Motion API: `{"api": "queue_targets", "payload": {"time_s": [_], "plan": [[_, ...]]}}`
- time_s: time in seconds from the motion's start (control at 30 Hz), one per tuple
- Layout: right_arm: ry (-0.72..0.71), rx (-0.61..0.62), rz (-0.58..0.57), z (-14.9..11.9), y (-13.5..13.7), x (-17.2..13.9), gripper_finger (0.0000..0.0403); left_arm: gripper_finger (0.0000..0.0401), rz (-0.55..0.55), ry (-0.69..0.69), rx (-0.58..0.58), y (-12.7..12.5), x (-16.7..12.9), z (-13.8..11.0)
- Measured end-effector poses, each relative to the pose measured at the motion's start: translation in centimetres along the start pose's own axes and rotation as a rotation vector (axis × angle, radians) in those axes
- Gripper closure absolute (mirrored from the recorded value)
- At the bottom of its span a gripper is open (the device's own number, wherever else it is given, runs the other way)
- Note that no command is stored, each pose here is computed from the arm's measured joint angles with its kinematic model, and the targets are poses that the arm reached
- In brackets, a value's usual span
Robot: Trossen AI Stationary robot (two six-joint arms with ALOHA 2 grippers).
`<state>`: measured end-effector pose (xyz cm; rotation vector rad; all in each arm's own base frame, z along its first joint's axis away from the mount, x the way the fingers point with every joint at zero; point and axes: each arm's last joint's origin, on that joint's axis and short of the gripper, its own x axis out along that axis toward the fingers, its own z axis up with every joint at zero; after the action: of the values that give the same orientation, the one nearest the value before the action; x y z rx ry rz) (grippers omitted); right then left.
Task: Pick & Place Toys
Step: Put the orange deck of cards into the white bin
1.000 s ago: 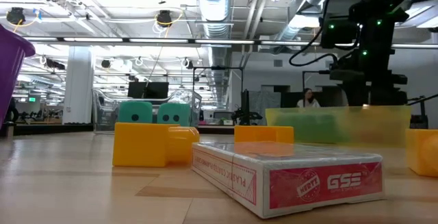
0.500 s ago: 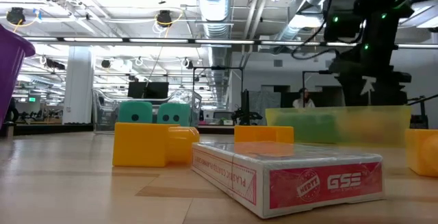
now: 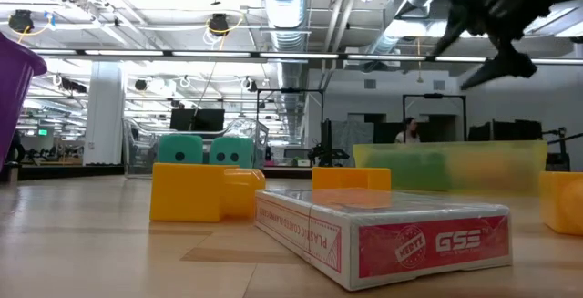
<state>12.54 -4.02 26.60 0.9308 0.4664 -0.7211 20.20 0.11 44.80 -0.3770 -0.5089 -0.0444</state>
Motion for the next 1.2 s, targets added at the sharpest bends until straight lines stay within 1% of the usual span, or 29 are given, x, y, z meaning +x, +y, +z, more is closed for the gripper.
{"api": "queue_targets", "payload": {"time_s": [0.13,0.23,0.3,0.4,0.5,0.63,0.67,0.77,0.87,0.93,1.0,1.1,1.17,1.2], "plan": [[-0.040,-0.014,0.130,-0.1,0.8,-1.2,0.0030,0.0078,0.054,0.018,0.002,0.2,0.0,-0.3],[-0.049,-0.021,0.179,-0.2,1.1,-1.6,0.0030,0.0078,0.088,0.058,-0.015,0.4,0.0,-0.7],[-0.052,-0.023,0.195,-0.2,1.2,-1.6,0.0030,0.0074,0.099,0.115,-0.055,0.3,-0.1,-1.4],[-0.050,-0.016,0.210,-0.2,1.4,-1.7,0.0030,0.0061,0.125,0.236,-0.124,0.1,-0.4,-2.7],[-0.038,-0.010,0.220,-0.4,1.5,-1.7,0.0030,0.0042,0.129,0.324,-0.196,-0.7,-0.6,-3.9],[-0.033,-0.023,0.266,-0.6,2.0,-1.9,0.0030,0.0021,0.123,0.450,-0.243,-2.1,0.1,-4.9],[-0.035,-0.025,0.283,-0.6,2.2,-1.9,0.0030,0.0017,0.113,0.495,-0.246,-2.6,0.4,-5.1],[-0.043,-0.028,0.331,-0.6,2.7,-2.1,0.0030,0.0010,0.080,0.696,-0.275,-4.0,1.2,-6.1],[-0.050,-0.028,0.363,-0.6,3.0,-2.3,0.0030,0.0009,0.082,0.922,-0.326,-5.2,1.8,-8.1],[-0.051,-0.030,0.375,-0.7,3.1,-2.3,0.0030,0.0010,0.093,1.049,-0.361,-6.0,2.0,-9.5],[-0.052,-0.031,0.387,-0.7,3.2,-2.4,0.0030,0.0012,0.103,1.181,-0.399,-6.8,2.0,-11.2],[-0.056,-0.031,0.413,-0.7,3.5,-2.5,0.0030,0.0013,0.119,1.379,-0.453,-8.1,1.4,-14.5],[-0.050,-0.036,0.418,-0.8,3.5,-2.5,0.0030,0.0013,0.137,1.464,-0.491,-9.1,1.0,-16.3],[-0.049,-0.036,0.421,-0.8,3.6,-2.5,0.0030,0.0013,0.166,1.514,-0.507,-9.5,0.7,-17.3]]}}
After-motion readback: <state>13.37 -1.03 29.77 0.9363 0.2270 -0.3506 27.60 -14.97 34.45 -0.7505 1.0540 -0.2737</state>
